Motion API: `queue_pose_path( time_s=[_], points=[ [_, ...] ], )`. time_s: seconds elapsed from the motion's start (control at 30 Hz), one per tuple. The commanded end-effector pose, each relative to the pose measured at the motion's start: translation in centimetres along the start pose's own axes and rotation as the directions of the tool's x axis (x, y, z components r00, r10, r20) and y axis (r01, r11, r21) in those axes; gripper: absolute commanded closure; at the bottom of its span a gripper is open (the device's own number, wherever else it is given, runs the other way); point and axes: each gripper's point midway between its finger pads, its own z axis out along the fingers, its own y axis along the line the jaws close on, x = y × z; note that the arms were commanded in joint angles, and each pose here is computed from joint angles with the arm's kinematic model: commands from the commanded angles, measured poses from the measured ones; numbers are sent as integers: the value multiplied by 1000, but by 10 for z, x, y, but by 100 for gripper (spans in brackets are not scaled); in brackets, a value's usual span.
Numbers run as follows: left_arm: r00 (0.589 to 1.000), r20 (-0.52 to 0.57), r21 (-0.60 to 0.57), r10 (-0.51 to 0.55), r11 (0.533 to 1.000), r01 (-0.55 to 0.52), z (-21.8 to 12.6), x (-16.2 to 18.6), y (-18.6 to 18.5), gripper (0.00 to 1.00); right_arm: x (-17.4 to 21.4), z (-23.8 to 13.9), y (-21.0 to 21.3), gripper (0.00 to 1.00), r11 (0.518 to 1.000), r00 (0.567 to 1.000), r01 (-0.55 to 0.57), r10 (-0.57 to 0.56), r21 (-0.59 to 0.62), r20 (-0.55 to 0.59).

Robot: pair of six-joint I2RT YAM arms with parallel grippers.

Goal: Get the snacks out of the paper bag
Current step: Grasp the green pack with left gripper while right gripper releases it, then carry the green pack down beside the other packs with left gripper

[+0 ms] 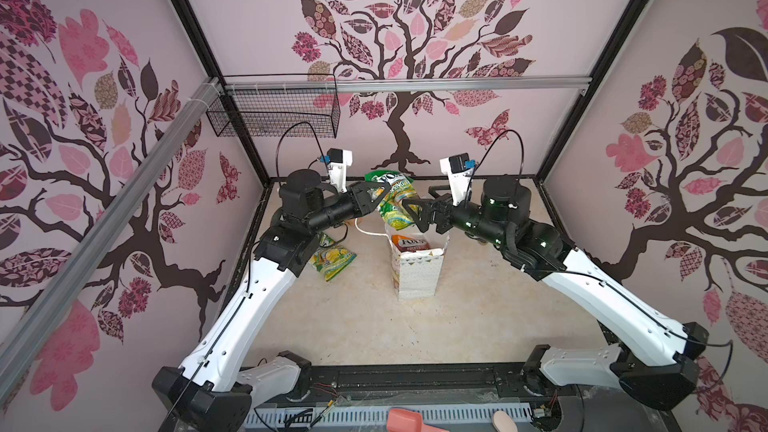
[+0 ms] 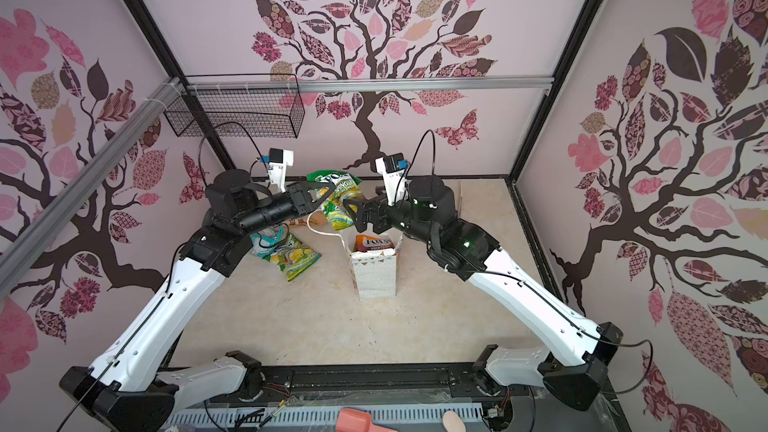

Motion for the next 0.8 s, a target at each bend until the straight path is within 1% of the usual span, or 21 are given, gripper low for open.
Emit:
queue_pose_path(
  time_s=[0.0, 0.13, 0.33, 0.43, 0.57, 0.63, 0.7, 0.77],
  points=[
    [988, 131, 24, 86, 996, -90, -26, -41, -24, 95, -33, -24, 7, 0, 1000, 991, 5, -5, -4, 136],
    [972, 202, -40, 123, 992, -117, -45, -59, -14, 96, -34, -31, 3, 1, 1000, 985, 5, -6, 9, 170],
    [933, 268, -211, 239, 960, -186, -72, -72, 2, 100, -29, -26, 1, 0, 1000, 988, 3, -5, 17, 154],
    [911, 279, -340, 304, 919, -202, -87, -74, 18, 100, -27, -25, -2, 0, 1000, 988, -4, 1, 24, 155],
    [869, 315, -534, 381, 828, -170, -117, -77, 47, 100, -25, -23, -3, 0, 1000, 988, -8, 4, 26, 153],
    [851, 327, -597, 410, 788, -150, -129, -77, 58, 100, -24, -23, -3, 0, 1000, 989, -10, 5, 29, 149],
    [843, 329, -643, 425, 755, -129, -137, -75, 69, 100, -23, -22, -4, 1, 999, 989, -10, 5, 33, 146],
    [840, 329, -672, 431, 732, -112, -142, -73, 76, 100, -23, -21, -5, 1, 999, 989, -11, 6, 34, 147]
  ],
)
